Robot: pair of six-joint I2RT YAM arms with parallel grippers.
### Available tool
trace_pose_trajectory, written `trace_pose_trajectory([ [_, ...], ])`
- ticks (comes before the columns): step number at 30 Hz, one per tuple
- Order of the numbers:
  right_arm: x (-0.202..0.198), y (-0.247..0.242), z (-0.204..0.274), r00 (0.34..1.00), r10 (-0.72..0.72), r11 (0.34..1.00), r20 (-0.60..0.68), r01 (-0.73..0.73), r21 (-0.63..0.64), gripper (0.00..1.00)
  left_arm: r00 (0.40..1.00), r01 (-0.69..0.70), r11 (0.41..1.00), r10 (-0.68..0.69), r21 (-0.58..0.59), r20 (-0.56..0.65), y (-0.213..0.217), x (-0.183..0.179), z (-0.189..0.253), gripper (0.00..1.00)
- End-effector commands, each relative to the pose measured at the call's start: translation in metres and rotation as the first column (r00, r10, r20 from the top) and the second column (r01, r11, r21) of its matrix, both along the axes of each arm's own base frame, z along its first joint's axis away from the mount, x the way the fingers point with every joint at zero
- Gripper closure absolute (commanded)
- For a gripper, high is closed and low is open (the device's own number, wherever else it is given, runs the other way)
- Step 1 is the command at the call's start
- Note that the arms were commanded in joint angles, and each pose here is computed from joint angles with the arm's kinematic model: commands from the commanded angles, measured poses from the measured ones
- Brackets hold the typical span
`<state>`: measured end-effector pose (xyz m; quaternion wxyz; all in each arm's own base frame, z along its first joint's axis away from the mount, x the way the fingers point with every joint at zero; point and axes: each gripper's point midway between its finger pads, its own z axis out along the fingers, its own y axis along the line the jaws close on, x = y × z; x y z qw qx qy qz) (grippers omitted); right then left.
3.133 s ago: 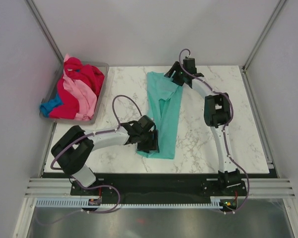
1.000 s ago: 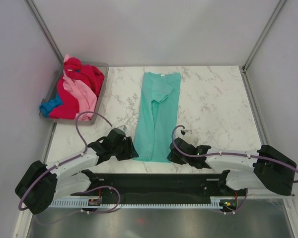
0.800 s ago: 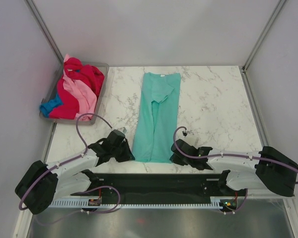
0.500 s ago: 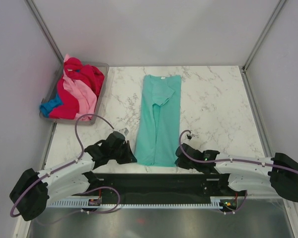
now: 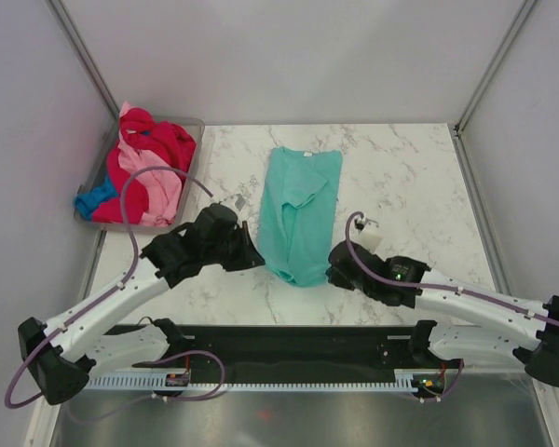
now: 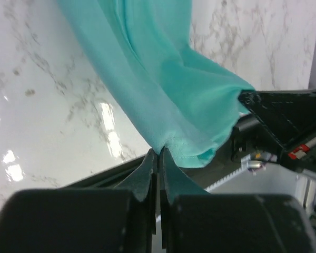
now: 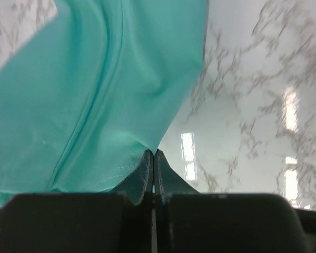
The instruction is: Fold and stack the t-shirts
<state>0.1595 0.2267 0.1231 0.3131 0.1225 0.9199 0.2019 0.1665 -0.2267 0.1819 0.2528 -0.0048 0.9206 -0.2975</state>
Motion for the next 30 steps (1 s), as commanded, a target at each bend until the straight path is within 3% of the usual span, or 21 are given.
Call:
trace_pose_trajectory([
  [1, 0.04, -0.024, 0.014, 0.998, -0.029, 0.992, 0.062, 0.037, -0.122, 1.0, 0.999, -0.035, 0.99, 0.031, 0.136, 0.029, 0.016, 0.036, 0.0, 0.97],
  [6, 0.094, -0.028, 0.026, 0.997, -0.039, 0.99, 0.067, 0.048, -0.134, 1.0, 0.999, -0.027, 0.985, 0.032, 0.171, -0.025, 0.017, 0.08, -0.011, 0.98],
  [11, 0.133, -0.03, 0.008, 0.999, -0.035, 0.981, 0.024, 0.039, -0.189, 1.0, 0.997, -0.036, 0.975, 0.05, 0.219, -0.061, 0.018, 0.13, -0.027, 0.98],
  [18, 0.169, -0.034, -0.019, 0.998, -0.042, 0.982, -0.039, 0.034, -0.188, 1.0, 0.99, 0.008, 0.964, 0.03, 0.265, -0.136, 0.011, 0.177, -0.065, 0.98],
  [30, 0.218, -0.04, -0.019, 0.998, -0.037, 0.981, -0.041, 0.028, -0.19, 1.0, 0.995, 0.02, 0.966, 0.006, 0.258, -0.102, 0.006, 0.242, -0.062, 0.98],
])
